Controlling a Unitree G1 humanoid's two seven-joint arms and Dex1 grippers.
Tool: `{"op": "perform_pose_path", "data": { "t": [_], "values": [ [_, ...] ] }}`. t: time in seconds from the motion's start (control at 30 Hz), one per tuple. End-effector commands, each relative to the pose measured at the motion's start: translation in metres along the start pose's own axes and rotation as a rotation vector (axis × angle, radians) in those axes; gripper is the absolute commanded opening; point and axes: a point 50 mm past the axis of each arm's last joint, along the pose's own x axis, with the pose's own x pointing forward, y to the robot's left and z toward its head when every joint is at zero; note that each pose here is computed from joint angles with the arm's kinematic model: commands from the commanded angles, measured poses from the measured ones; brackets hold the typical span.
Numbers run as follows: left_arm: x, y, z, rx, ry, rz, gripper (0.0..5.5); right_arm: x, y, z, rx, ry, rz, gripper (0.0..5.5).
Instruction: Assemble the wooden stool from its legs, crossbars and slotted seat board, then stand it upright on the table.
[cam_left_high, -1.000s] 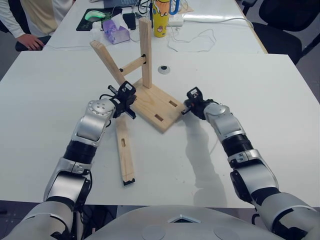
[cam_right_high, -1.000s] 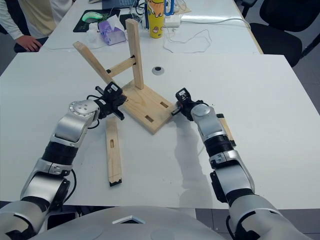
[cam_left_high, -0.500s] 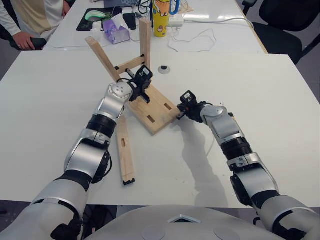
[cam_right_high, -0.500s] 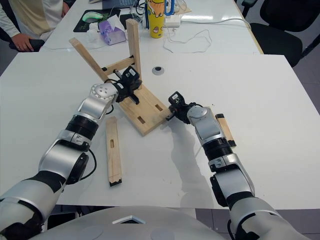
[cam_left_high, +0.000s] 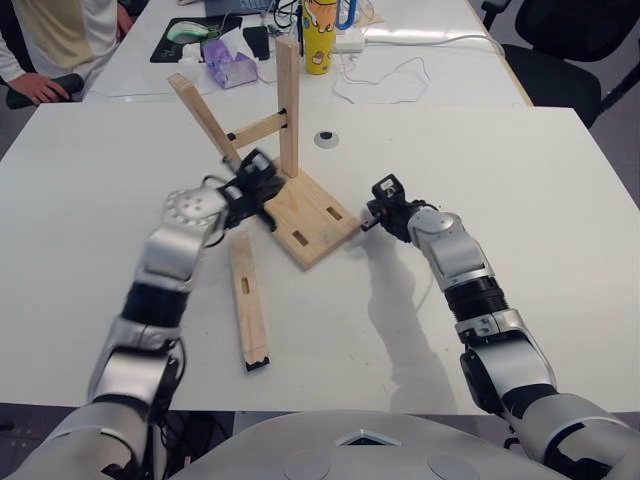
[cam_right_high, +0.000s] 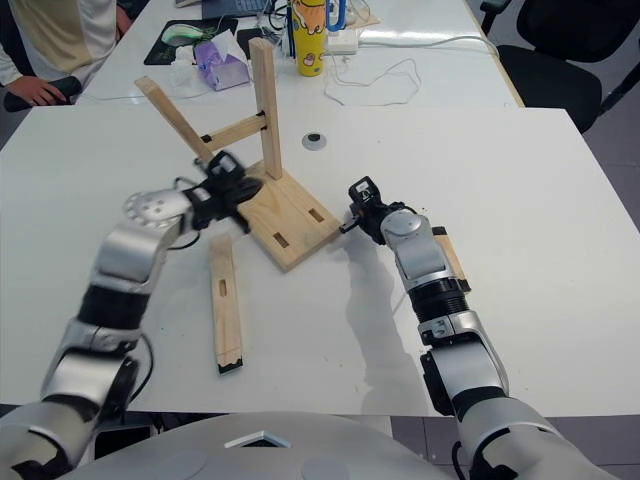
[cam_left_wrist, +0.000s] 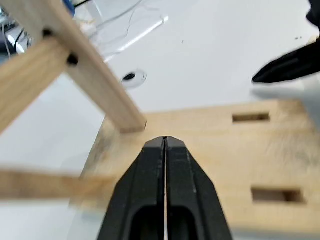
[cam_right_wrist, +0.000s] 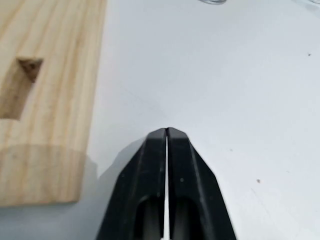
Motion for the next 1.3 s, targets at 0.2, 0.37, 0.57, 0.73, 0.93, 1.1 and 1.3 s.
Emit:
{"op": "perform_pose_path", "data": {
  "t": [0.2, 0.37, 0.57, 0.73, 0.93, 1.1, 1.3],
  "values": [
    [-0.001, 0.033, -0.024, -0.016, 0.121, 0.207, 0.00, 0.003, -0.006, 0.008, 0.043, -0.043, -0.061, 0.02],
    [0.041, 0.026, 0.004, 0.007, 0.053, 0.207, 0.00, 0.009, 0.003, 0.006, 0.023, -0.023, 0.018, 0.02],
    [0.078, 0.009, 0.034, 0.062, -0.021, 0.131, 0.00, 0.003, 0.025, 0.008, 0.006, -0.038, 0.212, 0.02],
    [0.096, 0.003, 0.041, 0.061, -0.043, 0.101, 0.00, -0.004, 0.030, 0.011, 0.004, -0.037, 0.245, 0.02],
    [0.086, 0.014, 0.024, 0.053, -0.043, 0.131, 0.00, -0.020, -0.003, 0.017, 0.021, -0.107, 0.033, 0.02],
    [0.049, 0.015, 0.013, -0.074, -0.183, 0.207, 0.00, -0.061, -0.029, 0.022, 0.214, -0.369, -0.137, 0.02],
    [-0.001, 0.009, -0.008, -0.207, -0.263, 0.372, 0.00, -0.098, -0.040, -0.022, 0.233, -0.247, -0.167, 0.02]
  ]
}}
